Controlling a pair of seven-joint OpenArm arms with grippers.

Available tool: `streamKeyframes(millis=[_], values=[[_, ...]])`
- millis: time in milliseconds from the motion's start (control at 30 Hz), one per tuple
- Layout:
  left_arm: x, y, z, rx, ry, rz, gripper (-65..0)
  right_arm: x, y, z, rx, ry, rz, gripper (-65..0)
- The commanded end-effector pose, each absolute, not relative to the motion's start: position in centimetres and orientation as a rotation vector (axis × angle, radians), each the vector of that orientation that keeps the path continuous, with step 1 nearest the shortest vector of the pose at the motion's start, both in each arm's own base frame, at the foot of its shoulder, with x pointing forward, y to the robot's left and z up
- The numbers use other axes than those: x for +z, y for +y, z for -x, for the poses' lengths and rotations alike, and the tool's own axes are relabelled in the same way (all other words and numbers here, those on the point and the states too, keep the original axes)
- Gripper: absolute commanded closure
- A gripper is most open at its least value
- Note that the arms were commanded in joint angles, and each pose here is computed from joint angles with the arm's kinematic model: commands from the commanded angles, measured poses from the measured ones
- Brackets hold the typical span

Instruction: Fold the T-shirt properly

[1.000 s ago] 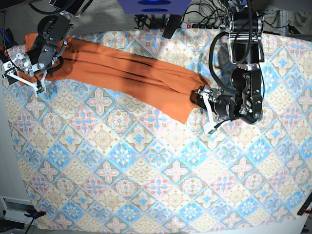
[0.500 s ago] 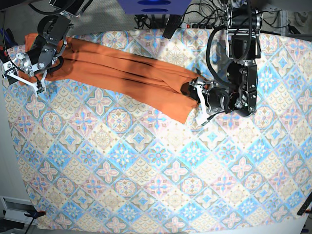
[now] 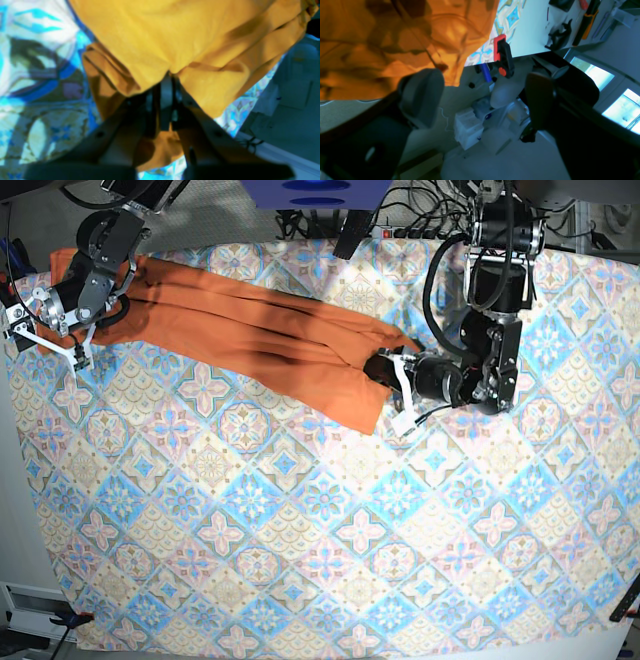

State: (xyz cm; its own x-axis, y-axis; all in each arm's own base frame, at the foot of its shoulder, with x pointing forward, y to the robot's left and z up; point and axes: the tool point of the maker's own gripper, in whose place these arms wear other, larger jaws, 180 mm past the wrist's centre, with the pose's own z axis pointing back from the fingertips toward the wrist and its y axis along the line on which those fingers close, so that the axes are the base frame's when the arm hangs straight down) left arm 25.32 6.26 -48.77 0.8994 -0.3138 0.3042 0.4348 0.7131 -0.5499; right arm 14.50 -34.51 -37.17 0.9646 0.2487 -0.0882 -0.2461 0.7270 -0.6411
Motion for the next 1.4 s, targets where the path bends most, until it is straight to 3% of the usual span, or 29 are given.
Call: streamKeyframes(millis=[0,300,1033,1200,1367], values=[[-50.3,7.8,-23.1,-0.431,-0.087,0.588,0.0,-36.1,-35.2,-14.7,0.259,-0.011,0.746,-51.5],[-49.3,15.8,-25.4,-0.301,-0.151,0.48,0.0,-36.0,-35.3,-14.8,0.259,-0.012,0.749,-51.5],[-45.3,28.9,-27.9,-0.208,-0.251,0.258,0.0,-36.4,-36.0,-13.2,0.161,-0.051,0.721,-51.5],[-43.6,27.7,-28.6,-0.278,-0.245,0.235,0.0,-36.5,-35.9,-13.3,0.165,-0.053,0.719,-51.5],[-37.3,22.0,-33.0,-0.424,-0.487,0.267,0.0,-36.5,-35.9,-13.3,0.164,-0.052,0.719,-51.5]])
